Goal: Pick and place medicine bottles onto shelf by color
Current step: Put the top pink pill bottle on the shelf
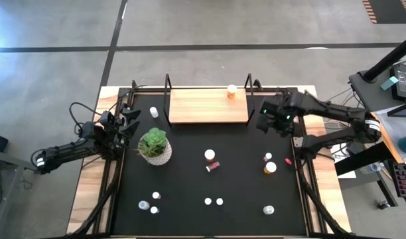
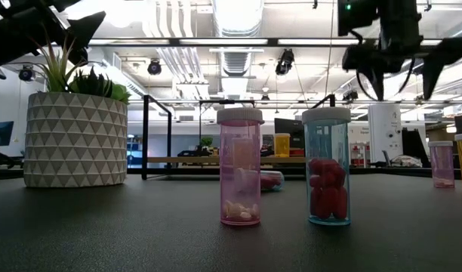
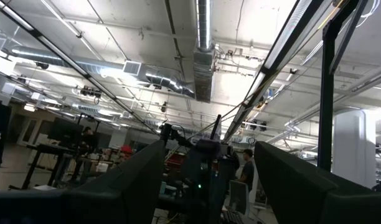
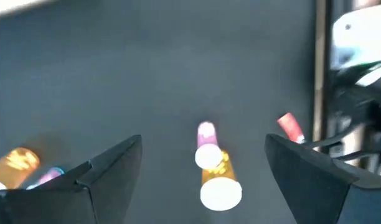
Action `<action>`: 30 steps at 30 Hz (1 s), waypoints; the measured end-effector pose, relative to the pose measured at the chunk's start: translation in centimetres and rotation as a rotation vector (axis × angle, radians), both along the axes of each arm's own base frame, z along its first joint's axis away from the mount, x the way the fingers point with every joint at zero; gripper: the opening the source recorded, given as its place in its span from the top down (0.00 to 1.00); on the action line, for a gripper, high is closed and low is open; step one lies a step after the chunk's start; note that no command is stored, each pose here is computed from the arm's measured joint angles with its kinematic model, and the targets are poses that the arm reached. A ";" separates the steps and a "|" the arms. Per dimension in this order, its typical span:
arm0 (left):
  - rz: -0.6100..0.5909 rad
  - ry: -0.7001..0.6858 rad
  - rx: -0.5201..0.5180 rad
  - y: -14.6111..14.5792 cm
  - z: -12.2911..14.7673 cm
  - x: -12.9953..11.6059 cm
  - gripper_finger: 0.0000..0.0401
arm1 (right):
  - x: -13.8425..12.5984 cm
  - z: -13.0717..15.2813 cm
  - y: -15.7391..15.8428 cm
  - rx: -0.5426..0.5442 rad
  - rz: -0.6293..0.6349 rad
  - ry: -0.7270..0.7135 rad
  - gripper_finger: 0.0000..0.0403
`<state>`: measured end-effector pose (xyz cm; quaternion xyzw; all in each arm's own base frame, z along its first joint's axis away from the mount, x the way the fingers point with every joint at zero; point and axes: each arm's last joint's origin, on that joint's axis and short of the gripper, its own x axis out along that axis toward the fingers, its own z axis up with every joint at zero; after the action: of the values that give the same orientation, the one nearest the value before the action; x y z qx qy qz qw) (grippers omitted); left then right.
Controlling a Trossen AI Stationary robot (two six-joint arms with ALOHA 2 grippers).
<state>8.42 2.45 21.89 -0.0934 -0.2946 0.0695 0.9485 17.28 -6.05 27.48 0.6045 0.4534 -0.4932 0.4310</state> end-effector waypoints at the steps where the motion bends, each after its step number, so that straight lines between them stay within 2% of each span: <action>1: 0.000 0.000 0.000 0.0 0.0 0.0 0.42 | 0.3 -0.7 0.4 0.015 0.004 0.003 0.19; 7: 0.000 0.000 0.000 0.0 0.0 0.0 0.42 | 1.4 -3.3 3.7 0.047 0.013 0.018 0.19; 12: 0.000 0.000 0.000 0.0 0.0 0.0 0.42 | 1.5 -4.5 6.0 0.003 -0.007 0.059 0.19; 16: 0.000 0.000 0.000 0.0 0.0 0.0 0.42 | 1.6 -5.6 7.5 -0.014 -0.007 0.030 0.19; 24: 0.000 0.000 0.000 0.0 0.0 0.0 0.42 | 1.5 -7.4 8.4 -0.012 -0.038 0.043 0.19; 30: 0.000 0.000 0.000 0.0 0.0 0.0 0.42 | 1.8 -8.3 8.3 -0.075 -0.009 0.046 0.19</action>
<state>8.42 2.45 21.91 -0.0935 -0.2948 0.0695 0.9484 19.05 2.25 19.22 0.5784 0.4419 -0.5255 0.4404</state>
